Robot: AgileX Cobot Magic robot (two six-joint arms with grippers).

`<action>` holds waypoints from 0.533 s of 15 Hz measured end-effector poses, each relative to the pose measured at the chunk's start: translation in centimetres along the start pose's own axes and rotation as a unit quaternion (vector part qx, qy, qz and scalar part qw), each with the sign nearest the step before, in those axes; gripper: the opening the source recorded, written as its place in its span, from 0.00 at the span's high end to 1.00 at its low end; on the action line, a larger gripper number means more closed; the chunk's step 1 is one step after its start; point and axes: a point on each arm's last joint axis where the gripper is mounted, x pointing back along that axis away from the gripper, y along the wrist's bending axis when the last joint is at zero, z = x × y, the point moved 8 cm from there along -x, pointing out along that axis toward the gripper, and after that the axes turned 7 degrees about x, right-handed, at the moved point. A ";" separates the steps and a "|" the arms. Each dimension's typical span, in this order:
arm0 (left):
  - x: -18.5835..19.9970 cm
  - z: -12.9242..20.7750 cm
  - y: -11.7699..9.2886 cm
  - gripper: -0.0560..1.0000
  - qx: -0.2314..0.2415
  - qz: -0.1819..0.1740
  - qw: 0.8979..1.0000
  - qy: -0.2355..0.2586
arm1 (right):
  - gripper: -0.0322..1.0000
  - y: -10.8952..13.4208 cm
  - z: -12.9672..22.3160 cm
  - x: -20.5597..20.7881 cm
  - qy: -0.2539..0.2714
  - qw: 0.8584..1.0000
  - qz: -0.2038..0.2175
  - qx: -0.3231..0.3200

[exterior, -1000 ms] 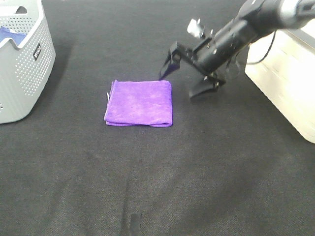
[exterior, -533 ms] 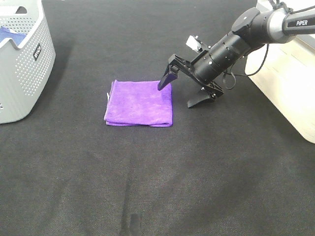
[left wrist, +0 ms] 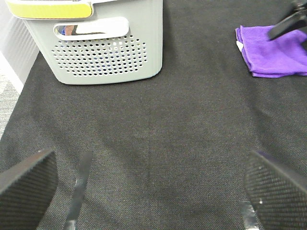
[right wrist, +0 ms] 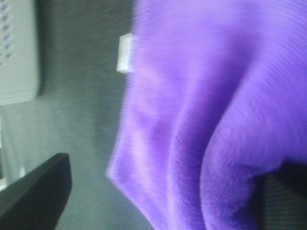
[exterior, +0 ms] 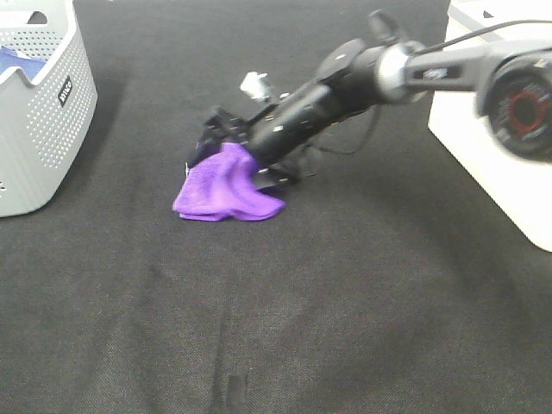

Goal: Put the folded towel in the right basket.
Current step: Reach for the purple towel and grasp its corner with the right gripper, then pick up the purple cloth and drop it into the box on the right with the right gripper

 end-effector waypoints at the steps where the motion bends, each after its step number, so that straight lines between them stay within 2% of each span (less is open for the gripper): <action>1: 0.0 0.0 0.0 0.01 0.000 0.000 1.000 0.000 | 0.20 1.0 0.0 -0.9 -0.002 1.000 -0.007 0.008; 2: 0.0 0.0 0.0 0.01 0.000 0.000 1.000 0.000 | 0.29 1.4 0.3 -1.9 -0.004 1.000 -0.006 0.013; 5: 0.0 0.0 0.0 0.01 0.000 0.000 1.000 0.000 | 0.78 1.3 0.6 -3.2 -0.015 1.000 0.007 0.020; 6: 0.0 0.0 0.0 0.01 0.000 0.000 1.000 0.000 | 0.85 1.2 0.6 -3.2 -0.014 1.000 0.011 0.026; 8: 0.0 0.0 0.0 0.01 0.000 0.000 1.000 0.000 | 0.85 1.5 0.5 -2.7 -0.012 0.999 0.019 0.043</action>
